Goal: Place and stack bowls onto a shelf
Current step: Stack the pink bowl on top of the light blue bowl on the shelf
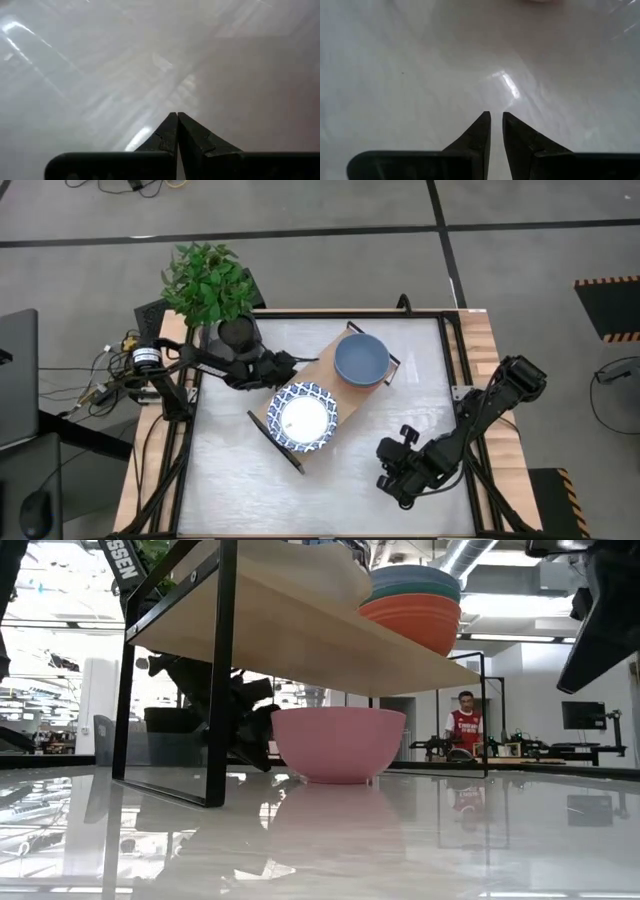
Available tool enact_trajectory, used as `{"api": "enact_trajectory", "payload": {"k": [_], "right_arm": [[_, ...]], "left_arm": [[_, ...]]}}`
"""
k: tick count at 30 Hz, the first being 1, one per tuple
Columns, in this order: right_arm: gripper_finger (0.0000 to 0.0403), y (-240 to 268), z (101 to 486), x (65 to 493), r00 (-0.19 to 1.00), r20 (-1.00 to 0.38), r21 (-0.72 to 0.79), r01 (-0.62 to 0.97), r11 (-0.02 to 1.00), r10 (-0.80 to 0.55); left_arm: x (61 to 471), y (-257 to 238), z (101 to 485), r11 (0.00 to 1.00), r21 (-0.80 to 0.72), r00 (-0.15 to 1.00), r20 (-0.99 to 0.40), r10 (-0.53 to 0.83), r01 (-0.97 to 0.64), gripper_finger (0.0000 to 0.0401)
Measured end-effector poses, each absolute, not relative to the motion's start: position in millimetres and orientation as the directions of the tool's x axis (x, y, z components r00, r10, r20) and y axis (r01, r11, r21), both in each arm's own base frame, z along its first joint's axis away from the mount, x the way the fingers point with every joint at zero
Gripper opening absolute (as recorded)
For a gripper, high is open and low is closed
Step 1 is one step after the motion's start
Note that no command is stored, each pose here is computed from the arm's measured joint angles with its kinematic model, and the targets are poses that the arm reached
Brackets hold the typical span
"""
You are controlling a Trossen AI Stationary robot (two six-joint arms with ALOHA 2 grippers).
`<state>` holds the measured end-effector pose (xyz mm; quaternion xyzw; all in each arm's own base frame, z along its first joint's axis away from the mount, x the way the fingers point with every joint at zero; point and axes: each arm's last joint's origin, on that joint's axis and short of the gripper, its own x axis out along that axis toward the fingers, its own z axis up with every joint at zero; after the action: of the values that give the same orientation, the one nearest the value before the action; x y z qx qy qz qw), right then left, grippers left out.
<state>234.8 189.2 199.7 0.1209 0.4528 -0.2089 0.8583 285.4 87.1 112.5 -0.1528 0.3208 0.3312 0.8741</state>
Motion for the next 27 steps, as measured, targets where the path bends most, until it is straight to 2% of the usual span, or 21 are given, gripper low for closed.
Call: {"api": "enact_trajectory", "payload": {"k": [7,12,16,22,27], "right_arm": [[0.0077,183.6,200.4,243.1,0.514,-0.823,0.057,0.5,0.864,-0.243],[0.0077,178.7,201.5,251.1,0.532,-0.813,0.081,0.507,0.858,-0.237],[0.0077,174.9,202.8,257.9,0.554,-0.799,0.067,0.469,0.88,-0.234],[0.0077,168.3,206.1,269.8,0.606,-0.754,-0.021,0.361,0.933,-0.251],[0.0078,156.3,208.3,281.1,0.627,-0.727,-0.151,0.252,0.956,-0.28]], "left_arm": [[293.3,83.3,115.2,0.774,-0.062,0.642,-0.601,0.475,-0.63,0.0],[300.2,87.1,99.7,0.829,-0.247,0.746,-0.609,0.27,-0.502,0.0],[302.6,92.4,86.6,0.822,-0.343,0.777,-0.604,0.178,-0.456,0.0],[301.5,99.8,84.5,0.83,-0.423,0.815,-0.576,0.063,-0.363,0.0],[300.0,103.4,85.1,0.825,-0.445,0.818,-0.574,0.036,-0.349,0.0]]}}
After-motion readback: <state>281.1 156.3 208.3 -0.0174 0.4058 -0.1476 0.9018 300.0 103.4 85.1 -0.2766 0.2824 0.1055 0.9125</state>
